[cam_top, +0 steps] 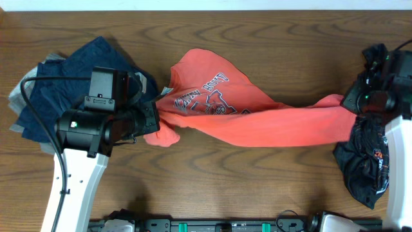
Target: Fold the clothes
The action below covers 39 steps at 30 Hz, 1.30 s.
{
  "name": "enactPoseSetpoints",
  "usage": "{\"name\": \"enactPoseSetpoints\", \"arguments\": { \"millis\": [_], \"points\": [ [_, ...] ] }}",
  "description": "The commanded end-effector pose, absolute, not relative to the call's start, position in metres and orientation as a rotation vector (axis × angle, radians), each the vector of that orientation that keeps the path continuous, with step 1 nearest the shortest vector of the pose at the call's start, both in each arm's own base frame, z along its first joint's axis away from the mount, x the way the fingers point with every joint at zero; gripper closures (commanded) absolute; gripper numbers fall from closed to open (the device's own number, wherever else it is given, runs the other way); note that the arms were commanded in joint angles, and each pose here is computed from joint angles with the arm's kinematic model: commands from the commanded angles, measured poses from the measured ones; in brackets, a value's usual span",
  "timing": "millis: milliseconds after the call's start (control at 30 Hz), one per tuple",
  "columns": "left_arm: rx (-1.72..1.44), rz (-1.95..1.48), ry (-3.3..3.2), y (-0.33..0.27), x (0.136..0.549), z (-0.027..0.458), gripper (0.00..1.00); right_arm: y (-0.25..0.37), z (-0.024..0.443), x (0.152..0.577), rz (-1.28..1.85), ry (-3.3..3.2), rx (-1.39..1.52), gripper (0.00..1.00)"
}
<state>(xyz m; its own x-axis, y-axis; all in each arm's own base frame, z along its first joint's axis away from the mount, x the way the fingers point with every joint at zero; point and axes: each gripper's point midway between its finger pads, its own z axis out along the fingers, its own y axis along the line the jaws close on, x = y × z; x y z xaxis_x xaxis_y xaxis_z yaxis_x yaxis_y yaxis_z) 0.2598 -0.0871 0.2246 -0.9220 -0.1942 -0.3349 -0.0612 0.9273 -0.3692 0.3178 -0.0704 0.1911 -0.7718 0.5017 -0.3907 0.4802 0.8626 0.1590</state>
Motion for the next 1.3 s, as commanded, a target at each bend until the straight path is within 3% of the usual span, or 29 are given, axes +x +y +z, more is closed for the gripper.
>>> {"name": "enactPoseSetpoints", "arguments": {
  "millis": [0, 467, 567, 800, 967, 1267],
  "points": [
    [-0.204, -0.484, 2.760, -0.084, 0.256, 0.210, 0.94, -0.073, 0.169, 0.323, 0.058, 2.692, 0.700, 0.99],
    [-0.246, -0.445, 2.940, -0.085, 0.265, 0.135, 0.94, -0.052, 0.048, 0.361, 0.061, 2.961, 0.624, 0.91],
    [-0.242, -0.442, 2.950, -0.086, 0.268, 0.130, 0.94, -0.049, 0.042, 0.366, 0.062, 2.962, 0.608, 0.87],
    [-0.234, -0.446, 2.930, -0.087, 0.274, 0.130, 0.94, -0.050, 0.042, 0.370, 0.063, 2.944, 0.602, 0.87],
    [-0.234, -0.446, 2.930, -0.087, 0.274, 0.130, 0.94, -0.049, 0.042, 0.369, 0.063, 2.951, 0.604, 0.93],
    [-0.234, -0.446, 2.930, -0.087, 0.274, 0.130, 0.94, -0.047, 0.041, 0.355, 0.061, 3.001, 0.647, 0.78]
  ]
}}
